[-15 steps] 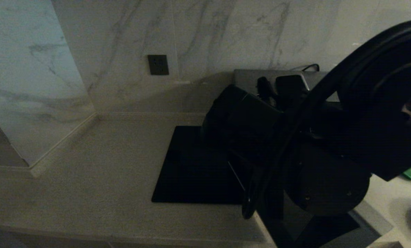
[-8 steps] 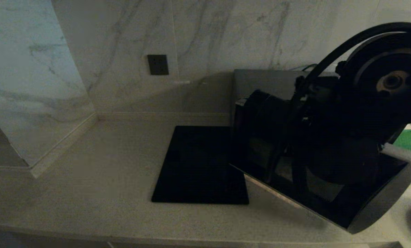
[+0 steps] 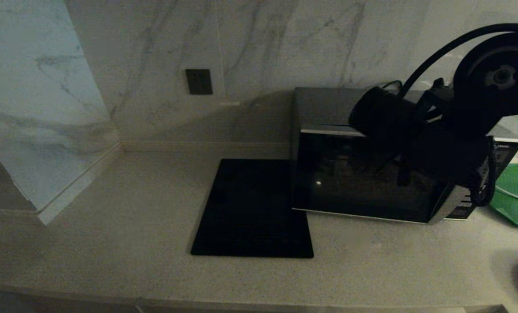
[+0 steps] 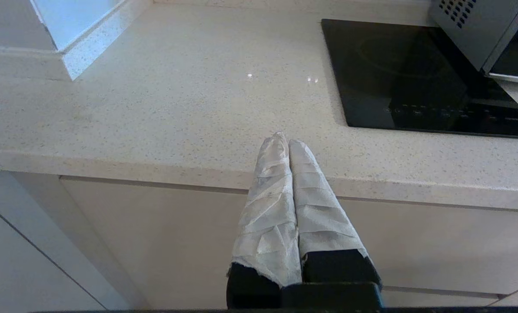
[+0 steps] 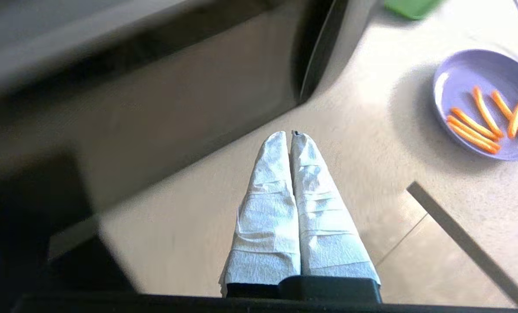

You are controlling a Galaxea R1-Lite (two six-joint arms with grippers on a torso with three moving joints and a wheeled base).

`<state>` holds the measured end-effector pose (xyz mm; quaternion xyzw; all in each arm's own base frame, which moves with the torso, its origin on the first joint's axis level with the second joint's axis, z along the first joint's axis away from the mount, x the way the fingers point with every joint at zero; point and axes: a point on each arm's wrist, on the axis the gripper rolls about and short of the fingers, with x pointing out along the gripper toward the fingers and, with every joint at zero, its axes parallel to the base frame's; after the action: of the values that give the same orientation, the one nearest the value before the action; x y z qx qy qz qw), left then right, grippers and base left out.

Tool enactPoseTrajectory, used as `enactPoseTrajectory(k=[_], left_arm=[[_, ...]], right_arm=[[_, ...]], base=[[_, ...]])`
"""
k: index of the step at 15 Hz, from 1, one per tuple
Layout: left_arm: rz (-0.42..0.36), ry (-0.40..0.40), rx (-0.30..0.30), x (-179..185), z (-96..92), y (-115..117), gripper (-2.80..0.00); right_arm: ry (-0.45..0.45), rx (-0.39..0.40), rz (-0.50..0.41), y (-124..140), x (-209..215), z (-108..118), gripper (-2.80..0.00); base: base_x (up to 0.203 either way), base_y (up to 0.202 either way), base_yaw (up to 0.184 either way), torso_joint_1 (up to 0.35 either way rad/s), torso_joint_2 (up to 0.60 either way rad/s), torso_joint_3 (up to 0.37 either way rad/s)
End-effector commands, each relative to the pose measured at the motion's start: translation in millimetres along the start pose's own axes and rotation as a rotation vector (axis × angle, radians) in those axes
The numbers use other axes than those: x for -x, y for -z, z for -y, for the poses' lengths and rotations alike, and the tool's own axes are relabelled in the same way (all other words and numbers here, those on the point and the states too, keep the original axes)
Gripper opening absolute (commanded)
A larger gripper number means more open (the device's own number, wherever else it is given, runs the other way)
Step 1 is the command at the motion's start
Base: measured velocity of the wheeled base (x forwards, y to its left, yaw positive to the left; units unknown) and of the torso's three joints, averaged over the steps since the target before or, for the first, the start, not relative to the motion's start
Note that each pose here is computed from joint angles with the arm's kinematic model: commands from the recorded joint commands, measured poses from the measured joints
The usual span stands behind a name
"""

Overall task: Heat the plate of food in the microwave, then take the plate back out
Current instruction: Close the microwave oven

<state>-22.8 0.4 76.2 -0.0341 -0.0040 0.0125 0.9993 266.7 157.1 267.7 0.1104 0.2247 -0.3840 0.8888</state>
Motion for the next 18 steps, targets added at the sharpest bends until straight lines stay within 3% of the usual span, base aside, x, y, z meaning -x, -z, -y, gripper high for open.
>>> enactPoseTrajectory(k=[1, 7, 18], left_arm=[[0.000, -0.001, 0.001, 0, 0.0, 0, -2.80], [0.001, 0.000, 0.001, 0, 0.0, 0, -2.80], [0.001, 0.000, 0.001, 0, 0.0, 0, -2.80]], right_arm=[[0.090, -0.070, 0.007, -13, -36, 0, -2.80], [0.116, -0.191, -0.022, -38, -86, 1, -2.80], [0.051, -0.292, 0.010, -51, -96, -2, -2.80]], base=[[0.000, 0.000, 0.000, 0.000, 0.00, 0.000], [0.000, 0.000, 0.000, 0.000, 0.00, 0.000], [0.000, 0.000, 0.000, 0.000, 0.00, 0.000]])
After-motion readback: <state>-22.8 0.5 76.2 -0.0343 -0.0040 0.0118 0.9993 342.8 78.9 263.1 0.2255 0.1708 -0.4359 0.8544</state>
